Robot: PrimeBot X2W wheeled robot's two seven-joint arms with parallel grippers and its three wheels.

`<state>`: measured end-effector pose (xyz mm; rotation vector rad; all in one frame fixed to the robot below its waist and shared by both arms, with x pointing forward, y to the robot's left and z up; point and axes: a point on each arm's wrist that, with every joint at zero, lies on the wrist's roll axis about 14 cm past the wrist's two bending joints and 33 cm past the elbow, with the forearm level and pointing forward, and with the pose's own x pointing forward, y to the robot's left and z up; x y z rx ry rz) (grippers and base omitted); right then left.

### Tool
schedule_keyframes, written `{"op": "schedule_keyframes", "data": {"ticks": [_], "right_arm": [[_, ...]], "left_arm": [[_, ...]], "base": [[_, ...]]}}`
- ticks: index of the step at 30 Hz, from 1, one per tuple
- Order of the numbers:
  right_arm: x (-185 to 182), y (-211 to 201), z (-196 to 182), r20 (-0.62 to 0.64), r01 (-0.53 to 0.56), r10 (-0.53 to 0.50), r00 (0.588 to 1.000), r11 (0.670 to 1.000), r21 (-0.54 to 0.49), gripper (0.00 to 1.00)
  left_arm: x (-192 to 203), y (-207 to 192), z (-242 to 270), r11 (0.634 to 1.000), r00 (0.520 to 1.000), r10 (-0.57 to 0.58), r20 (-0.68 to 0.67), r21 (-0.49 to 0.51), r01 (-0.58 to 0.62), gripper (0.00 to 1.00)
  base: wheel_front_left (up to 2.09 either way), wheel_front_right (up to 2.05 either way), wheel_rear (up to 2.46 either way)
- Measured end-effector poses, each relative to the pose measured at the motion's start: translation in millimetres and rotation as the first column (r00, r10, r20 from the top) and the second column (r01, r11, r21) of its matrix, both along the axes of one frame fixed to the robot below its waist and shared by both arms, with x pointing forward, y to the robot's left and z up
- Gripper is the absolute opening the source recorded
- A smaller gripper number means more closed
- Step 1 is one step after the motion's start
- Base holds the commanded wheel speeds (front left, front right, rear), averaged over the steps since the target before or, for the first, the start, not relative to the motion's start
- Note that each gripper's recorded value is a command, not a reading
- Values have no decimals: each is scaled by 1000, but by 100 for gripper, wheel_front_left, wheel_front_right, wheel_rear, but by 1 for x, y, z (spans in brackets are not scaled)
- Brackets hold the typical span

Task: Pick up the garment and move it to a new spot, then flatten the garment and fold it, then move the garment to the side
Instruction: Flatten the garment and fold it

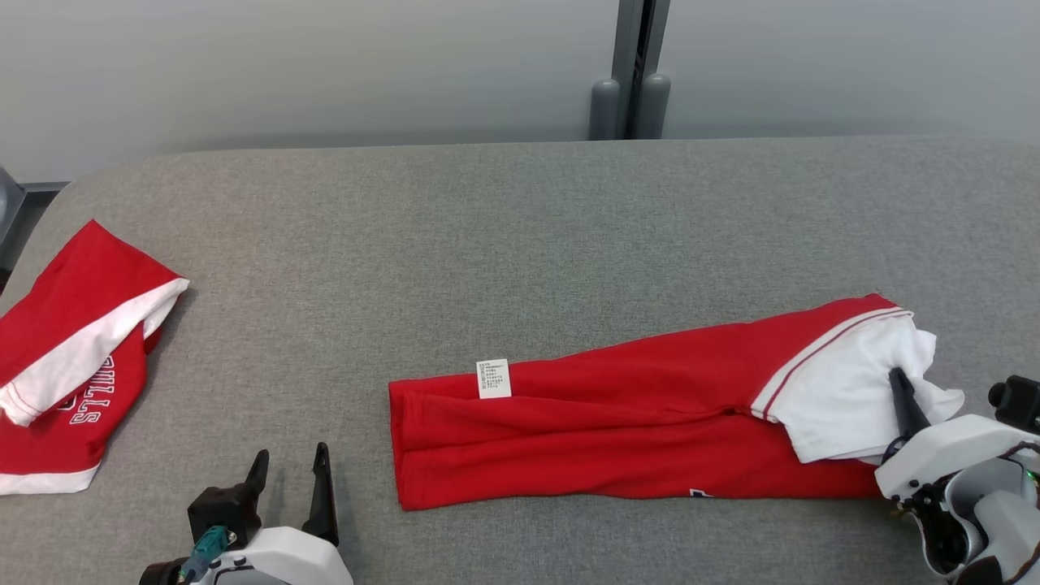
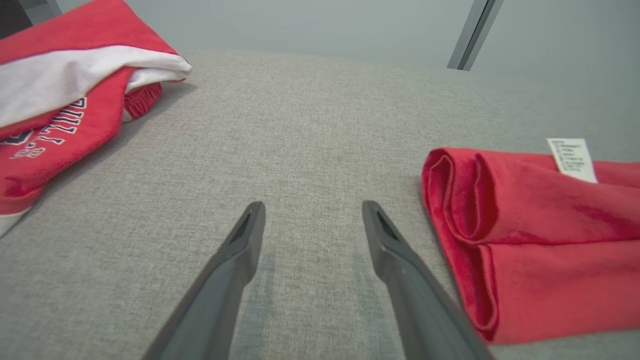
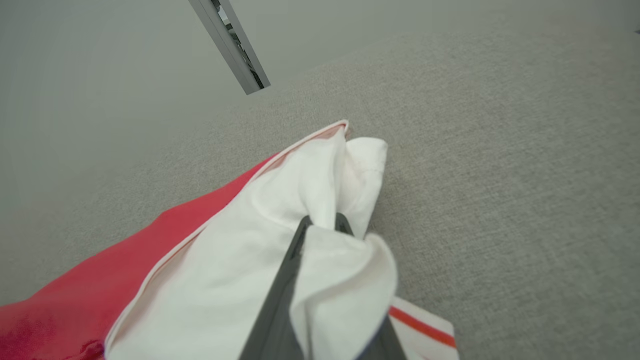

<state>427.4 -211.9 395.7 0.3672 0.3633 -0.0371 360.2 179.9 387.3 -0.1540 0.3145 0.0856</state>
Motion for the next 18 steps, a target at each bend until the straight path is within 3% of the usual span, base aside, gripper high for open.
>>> {"op": "schedule_keyframes", "data": {"ticks": [10,18], "right_arm": [[-1,61,38,150,-144,133,980,988,62,0],[-15,134,56,189,-336,307,933,931,145,0]], "left_arm": [[0,-12,6,999,999,-35,20,-16,36,100],[-12,-14,10,999,999,-45,28,-11,45,100]], "base": [[0,0,0],[0,0,0]]}}
